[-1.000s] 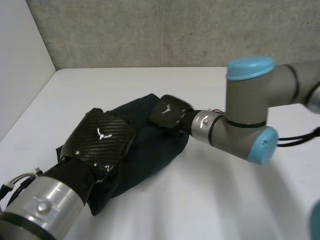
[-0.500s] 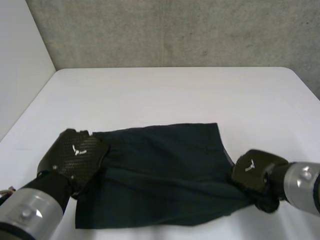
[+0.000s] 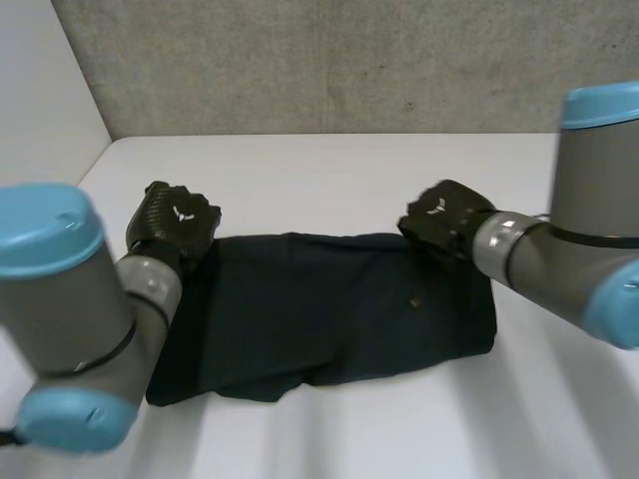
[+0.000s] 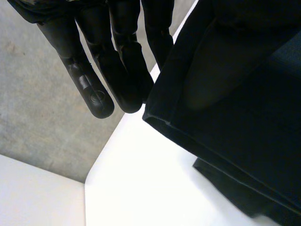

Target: Fold the shorts.

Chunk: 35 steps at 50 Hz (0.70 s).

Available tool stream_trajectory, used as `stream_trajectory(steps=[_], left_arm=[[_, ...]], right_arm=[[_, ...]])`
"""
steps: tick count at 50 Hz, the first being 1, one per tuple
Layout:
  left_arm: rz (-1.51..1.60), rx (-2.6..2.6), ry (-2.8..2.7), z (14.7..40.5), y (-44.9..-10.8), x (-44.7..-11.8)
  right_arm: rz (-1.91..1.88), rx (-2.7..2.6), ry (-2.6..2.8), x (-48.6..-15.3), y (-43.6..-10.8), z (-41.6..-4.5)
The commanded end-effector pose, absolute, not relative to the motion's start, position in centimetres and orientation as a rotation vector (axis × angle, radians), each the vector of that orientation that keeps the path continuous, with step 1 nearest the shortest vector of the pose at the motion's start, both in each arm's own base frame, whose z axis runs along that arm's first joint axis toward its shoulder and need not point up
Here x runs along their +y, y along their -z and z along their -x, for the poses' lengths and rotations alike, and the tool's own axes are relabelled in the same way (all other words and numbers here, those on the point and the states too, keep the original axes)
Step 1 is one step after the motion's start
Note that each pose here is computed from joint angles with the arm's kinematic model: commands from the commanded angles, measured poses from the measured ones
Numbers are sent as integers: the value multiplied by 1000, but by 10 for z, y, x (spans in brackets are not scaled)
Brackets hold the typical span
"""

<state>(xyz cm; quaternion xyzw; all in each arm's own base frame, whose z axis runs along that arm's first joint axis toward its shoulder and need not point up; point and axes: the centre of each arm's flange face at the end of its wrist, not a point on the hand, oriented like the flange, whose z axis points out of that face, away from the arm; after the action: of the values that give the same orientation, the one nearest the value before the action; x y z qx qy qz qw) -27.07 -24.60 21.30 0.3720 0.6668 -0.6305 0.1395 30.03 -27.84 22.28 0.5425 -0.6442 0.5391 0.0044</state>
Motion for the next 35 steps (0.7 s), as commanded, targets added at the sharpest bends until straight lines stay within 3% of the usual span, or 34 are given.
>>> stream_trajectory(steps=[1, 5, 10, 14, 17, 24, 27, 35], left_arm=[[-1014, 1940, 1736, 287, -176, -301], [-950, 1940, 1697, 291, -159, -326], [-940, 1929, 1717, 299, -157, -331], [-917, 1907, 1766, 302, -169, -331], [-891, 1889, 1814, 303, -188, -326], [-880, 1912, 1825, 282, -212, -294], [-886, 1946, 1809, 272, -210, -277], [-945, 2039, 1829, 257, -185, -238]], right_arm=[[-1697, -1893, -1806, -323, -179, -338], [-1731, -1883, -1781, -331, -152, -346], [-1669, -1884, -1765, -342, -144, -346], [-1532, -1856, -1839, -345, -172, -347], [-1392, -1905, -1971, -343, -210, -339], [-1260, -2144, -2098, -302, -253, -318], [-1278, -2243, -2012, -293, -244, -303], [-1315, -2559, -1647, -267, -180, -263]])
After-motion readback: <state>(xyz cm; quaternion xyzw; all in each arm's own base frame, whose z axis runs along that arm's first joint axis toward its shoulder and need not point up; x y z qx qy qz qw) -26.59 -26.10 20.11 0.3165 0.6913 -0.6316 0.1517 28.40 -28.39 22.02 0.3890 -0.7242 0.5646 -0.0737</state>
